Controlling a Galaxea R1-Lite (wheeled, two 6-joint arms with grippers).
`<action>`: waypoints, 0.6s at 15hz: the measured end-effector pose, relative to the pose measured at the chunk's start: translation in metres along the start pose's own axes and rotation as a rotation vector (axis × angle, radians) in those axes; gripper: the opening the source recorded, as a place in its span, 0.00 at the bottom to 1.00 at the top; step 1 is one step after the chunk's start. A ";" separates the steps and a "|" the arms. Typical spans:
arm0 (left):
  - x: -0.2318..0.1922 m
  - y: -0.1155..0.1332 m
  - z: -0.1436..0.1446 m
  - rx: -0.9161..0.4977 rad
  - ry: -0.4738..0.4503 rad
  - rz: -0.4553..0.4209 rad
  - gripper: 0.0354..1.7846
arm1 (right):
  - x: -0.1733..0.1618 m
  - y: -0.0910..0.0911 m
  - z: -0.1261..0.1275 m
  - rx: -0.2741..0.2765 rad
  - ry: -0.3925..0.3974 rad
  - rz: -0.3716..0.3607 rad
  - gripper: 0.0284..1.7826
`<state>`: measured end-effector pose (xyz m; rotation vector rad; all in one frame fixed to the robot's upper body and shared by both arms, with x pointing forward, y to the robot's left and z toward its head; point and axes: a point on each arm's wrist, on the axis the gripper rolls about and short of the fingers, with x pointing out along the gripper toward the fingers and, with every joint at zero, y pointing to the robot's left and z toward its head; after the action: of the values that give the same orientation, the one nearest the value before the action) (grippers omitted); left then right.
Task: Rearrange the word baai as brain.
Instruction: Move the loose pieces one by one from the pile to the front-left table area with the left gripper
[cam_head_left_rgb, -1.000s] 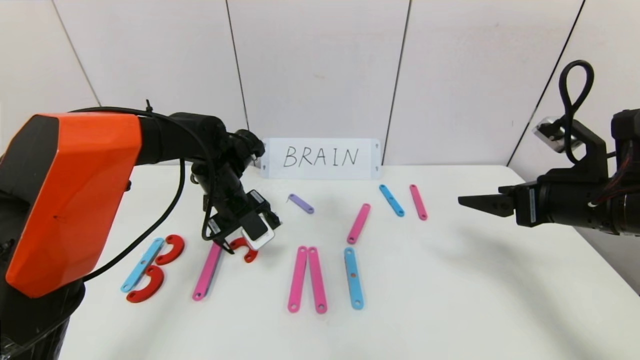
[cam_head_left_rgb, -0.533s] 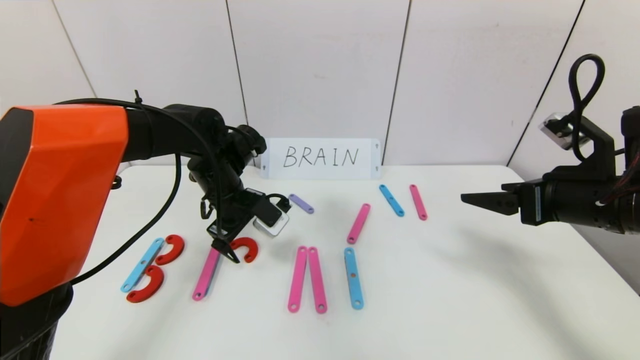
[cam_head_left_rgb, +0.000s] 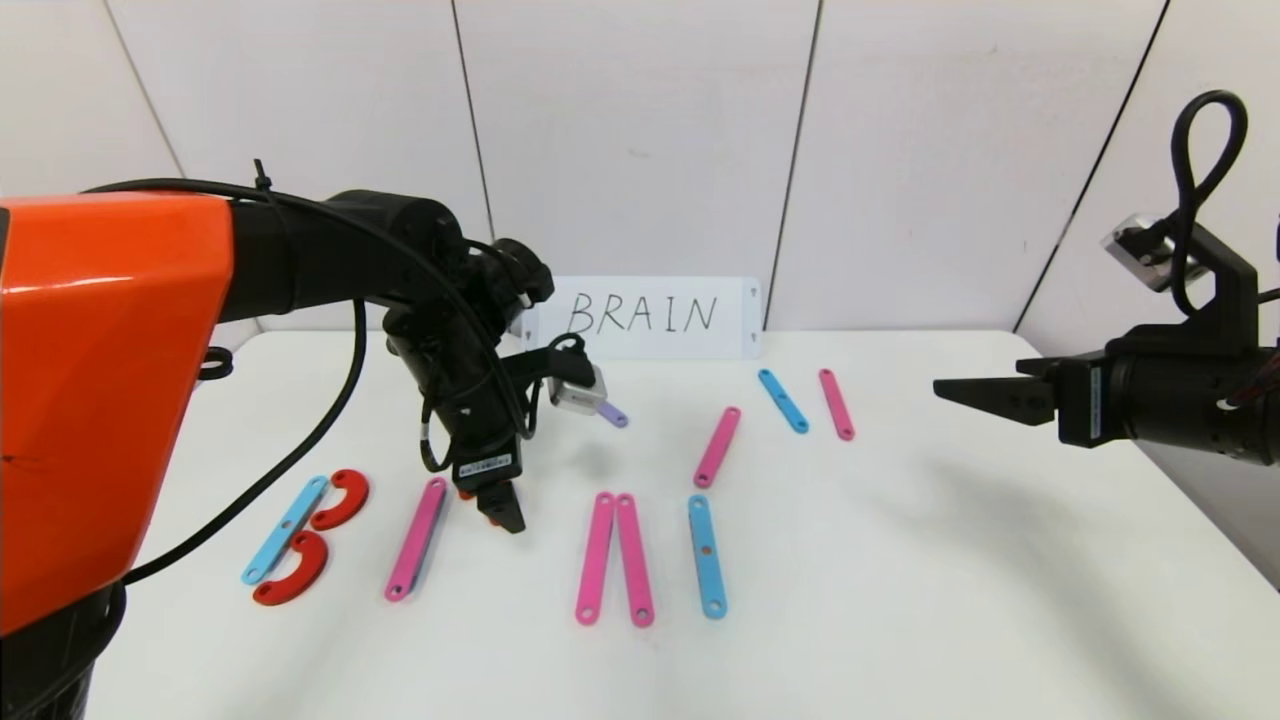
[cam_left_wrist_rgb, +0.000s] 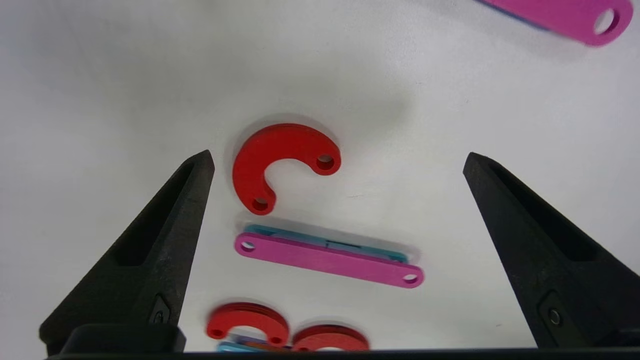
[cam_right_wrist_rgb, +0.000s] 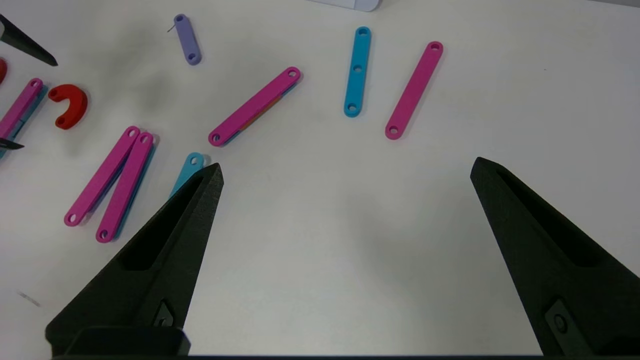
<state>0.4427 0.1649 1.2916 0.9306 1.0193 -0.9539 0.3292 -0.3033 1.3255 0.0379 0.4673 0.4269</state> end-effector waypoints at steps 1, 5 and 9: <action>-0.001 -0.002 0.002 -0.123 0.001 0.000 0.97 | 0.000 0.000 0.000 -0.001 -0.001 0.001 0.97; -0.003 -0.013 0.011 -0.558 0.031 0.068 0.97 | -0.001 0.001 0.000 -0.001 -0.002 0.001 0.97; -0.008 -0.023 0.019 -0.957 0.028 0.154 0.97 | -0.001 0.001 0.000 -0.002 -0.001 0.003 0.97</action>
<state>0.4239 0.1417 1.3006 0.2072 1.2257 -0.2382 0.3282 -0.3026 1.3260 0.0365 0.4662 0.4304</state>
